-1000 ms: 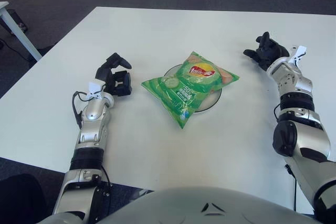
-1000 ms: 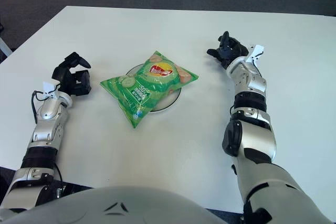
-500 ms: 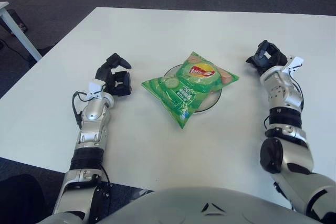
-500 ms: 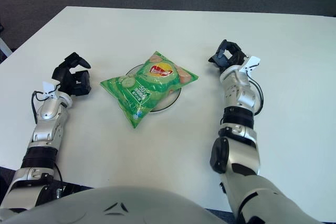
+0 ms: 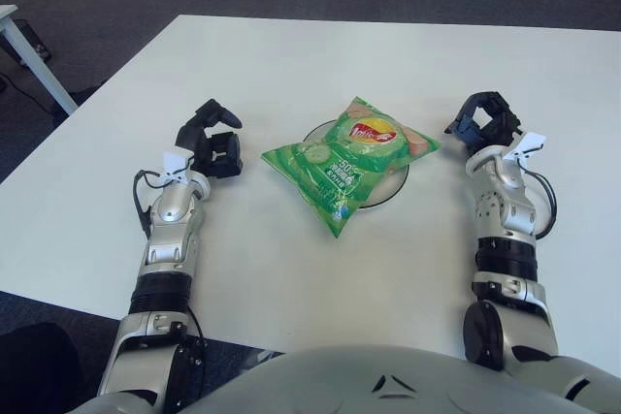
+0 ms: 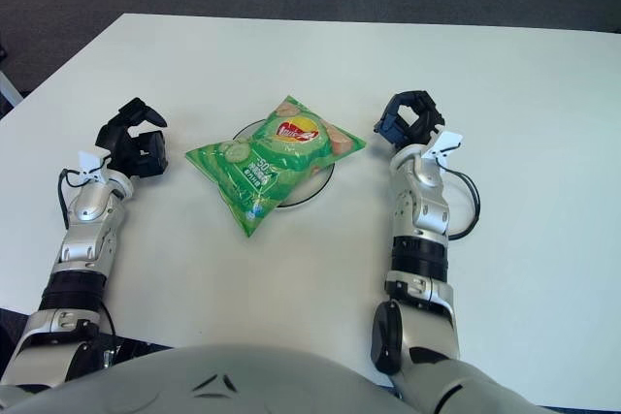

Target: Put the snack into the plate.

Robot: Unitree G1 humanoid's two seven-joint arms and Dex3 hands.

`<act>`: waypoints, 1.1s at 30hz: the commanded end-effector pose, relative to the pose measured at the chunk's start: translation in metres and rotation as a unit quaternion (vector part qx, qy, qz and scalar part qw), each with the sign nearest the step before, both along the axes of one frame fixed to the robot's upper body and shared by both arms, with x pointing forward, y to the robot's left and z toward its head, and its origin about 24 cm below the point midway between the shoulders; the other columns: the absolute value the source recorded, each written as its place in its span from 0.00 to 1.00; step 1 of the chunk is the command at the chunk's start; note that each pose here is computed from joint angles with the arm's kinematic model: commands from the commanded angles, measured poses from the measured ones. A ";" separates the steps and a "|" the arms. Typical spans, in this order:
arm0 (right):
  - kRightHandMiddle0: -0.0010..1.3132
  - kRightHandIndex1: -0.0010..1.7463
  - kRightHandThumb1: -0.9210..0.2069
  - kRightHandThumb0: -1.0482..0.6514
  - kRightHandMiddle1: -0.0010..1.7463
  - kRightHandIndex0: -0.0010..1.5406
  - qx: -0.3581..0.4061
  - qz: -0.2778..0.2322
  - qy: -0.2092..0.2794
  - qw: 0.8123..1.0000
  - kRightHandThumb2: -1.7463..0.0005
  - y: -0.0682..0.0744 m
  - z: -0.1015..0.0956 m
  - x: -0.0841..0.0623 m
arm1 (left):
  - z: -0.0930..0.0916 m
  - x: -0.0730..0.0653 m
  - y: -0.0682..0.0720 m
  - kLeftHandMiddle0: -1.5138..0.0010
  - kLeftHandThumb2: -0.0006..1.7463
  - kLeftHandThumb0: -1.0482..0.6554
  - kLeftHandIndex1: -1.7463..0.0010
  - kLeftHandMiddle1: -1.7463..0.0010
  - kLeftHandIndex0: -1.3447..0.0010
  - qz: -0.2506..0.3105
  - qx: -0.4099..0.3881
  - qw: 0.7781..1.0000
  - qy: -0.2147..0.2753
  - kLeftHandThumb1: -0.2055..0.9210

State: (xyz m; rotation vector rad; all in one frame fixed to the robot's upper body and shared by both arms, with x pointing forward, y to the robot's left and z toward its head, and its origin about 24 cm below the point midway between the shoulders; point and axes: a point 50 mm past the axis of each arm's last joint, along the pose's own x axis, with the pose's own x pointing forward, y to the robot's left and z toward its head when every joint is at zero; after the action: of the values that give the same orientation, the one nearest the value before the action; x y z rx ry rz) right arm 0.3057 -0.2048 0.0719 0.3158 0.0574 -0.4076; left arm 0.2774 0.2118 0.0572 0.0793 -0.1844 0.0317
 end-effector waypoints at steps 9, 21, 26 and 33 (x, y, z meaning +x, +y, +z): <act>0.49 1.00 0.57 0.33 1.00 0.67 -0.037 -0.009 0.084 0.996 0.22 0.013 -0.037 -0.020 | -0.054 -0.029 -0.007 0.17 0.71 0.35 0.00 0.00 0.58 0.008 -0.040 0.994 0.100 0.52; 0.51 1.00 0.60 0.32 1.00 0.78 -0.118 -0.015 0.042 0.992 0.20 0.020 -0.041 -0.018 | -0.053 -0.030 -0.007 0.16 0.71 0.35 0.00 0.00 0.58 0.001 -0.041 0.994 0.097 0.52; 0.51 1.00 0.60 0.32 1.00 0.81 -0.105 -0.013 0.038 0.994 0.20 0.018 -0.042 -0.018 | -0.053 -0.030 -0.008 0.16 0.71 0.35 0.00 0.00 0.58 0.002 -0.045 0.994 0.095 0.52; 0.50 1.00 0.59 0.32 1.00 0.85 -0.098 -0.001 0.015 0.995 0.20 0.015 -0.042 -0.019 | -0.053 -0.031 -0.009 0.16 0.71 0.35 0.00 0.00 0.58 0.005 -0.046 0.994 0.095 0.52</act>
State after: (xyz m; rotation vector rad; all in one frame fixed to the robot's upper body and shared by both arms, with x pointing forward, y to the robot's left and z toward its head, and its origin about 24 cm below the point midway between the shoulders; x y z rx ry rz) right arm 0.3084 -0.1854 0.0696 0.1072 -0.0705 -0.3957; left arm 0.2771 0.2122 0.0582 0.0765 -0.1887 0.0144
